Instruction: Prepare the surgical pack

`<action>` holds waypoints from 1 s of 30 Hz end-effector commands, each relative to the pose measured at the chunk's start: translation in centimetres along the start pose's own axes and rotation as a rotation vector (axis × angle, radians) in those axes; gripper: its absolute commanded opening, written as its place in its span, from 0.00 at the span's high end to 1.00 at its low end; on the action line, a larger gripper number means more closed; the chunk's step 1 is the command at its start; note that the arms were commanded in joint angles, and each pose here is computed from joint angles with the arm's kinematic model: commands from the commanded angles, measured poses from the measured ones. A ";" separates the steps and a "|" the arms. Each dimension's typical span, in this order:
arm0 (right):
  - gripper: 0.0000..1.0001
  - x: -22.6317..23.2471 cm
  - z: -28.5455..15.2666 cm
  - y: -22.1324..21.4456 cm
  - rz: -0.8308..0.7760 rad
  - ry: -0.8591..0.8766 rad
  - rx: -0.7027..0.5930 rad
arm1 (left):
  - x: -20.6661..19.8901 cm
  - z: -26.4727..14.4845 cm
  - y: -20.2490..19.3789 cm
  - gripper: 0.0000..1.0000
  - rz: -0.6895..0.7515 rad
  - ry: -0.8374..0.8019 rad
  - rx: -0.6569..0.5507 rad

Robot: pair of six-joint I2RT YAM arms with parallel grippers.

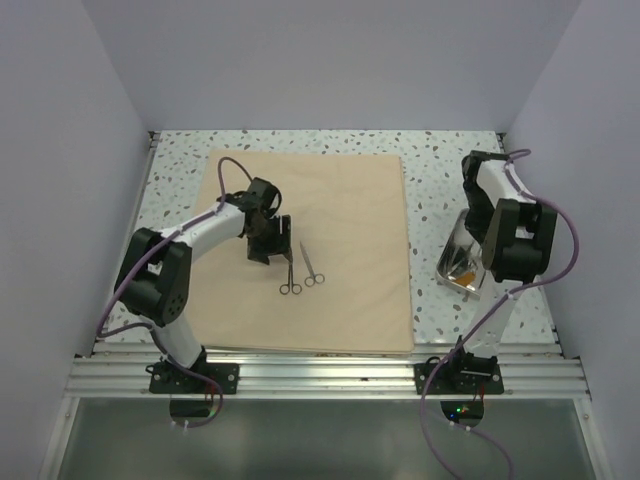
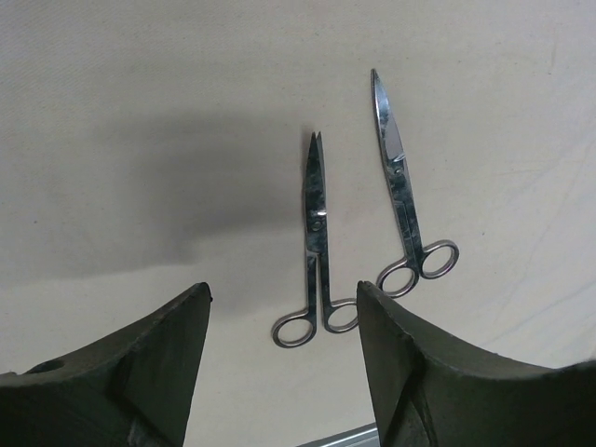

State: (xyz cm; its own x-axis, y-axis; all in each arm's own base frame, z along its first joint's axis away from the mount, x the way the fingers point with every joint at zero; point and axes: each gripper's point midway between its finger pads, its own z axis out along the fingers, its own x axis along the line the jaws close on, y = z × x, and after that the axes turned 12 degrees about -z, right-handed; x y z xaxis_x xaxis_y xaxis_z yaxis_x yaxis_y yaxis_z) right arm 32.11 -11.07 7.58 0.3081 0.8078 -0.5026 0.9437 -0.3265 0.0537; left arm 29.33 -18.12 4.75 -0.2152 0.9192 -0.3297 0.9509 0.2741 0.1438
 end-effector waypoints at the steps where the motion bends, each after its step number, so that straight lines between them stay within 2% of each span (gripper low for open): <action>1: 0.98 -2.1 0.0 1.3 0.014 -0.115 -0.023 | -1.1 -0.3 0.9 0.32 0.020 0.034 -0.023; 2: 0.96 -1.7 0.3 1.4 0.013 -0.107 -0.021 | -1.1 0.1 1.0 0.32 0.013 0.050 -0.022; 5: 0.82 -0.1 1.6 1.0 0.001 -0.060 0.003 | -1.3 0.8 1.1 0.35 0.009 0.075 -0.014; 6: 0.71 0.3 1.6 1.0 0.005 -0.038 -0.003 | -1.5 0.9 1.2 0.36 0.005 0.079 -0.009; 9: 0.52 1.5 1.1 1.2 0.018 0.052 -0.041 | -1.5 1.6 1.2 0.40 -0.005 0.108 0.004; 10: 0.49 1.6 0.5 1.3 0.021 0.074 -0.055 | -1.5 1.6 1.2 0.41 -0.002 0.117 0.005; 12: 0.46 1.9 -1.0 1.4 0.026 0.124 -0.078 | -1.4 1.9 1.1 0.43 0.002 0.153 0.004; 16: 0.45 2.1 -7.3 2.0 0.034 0.226 -0.238 | -1.4 2.3 0.4 0.47 0.013 0.206 0.018; 19: 0.45 4.4 -11.3 1.2 -0.027 0.307 -0.327 | -1.2 2.5 -0.1 0.49 0.019 0.258 0.012; 24: 0.46 9.1 -14.7 -1.1 -0.135 0.425 -0.373 | -0.3 3.3 -1.2 0.53 0.030 0.333 0.026; 30: 0.46 12.7 -17.2 -3.2 -0.225 0.512 -0.420 | 0.8 4.7 -1.7 0.64 0.034 0.383 0.040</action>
State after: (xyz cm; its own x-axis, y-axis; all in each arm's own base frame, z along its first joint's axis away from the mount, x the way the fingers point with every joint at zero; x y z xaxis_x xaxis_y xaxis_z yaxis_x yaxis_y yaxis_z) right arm 35.06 6.94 15.34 0.0366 0.9888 -0.1444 0.9371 0.0162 0.3486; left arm 29.13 -20.17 1.42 -0.2247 0.9740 -0.0298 0.9655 0.2267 0.1279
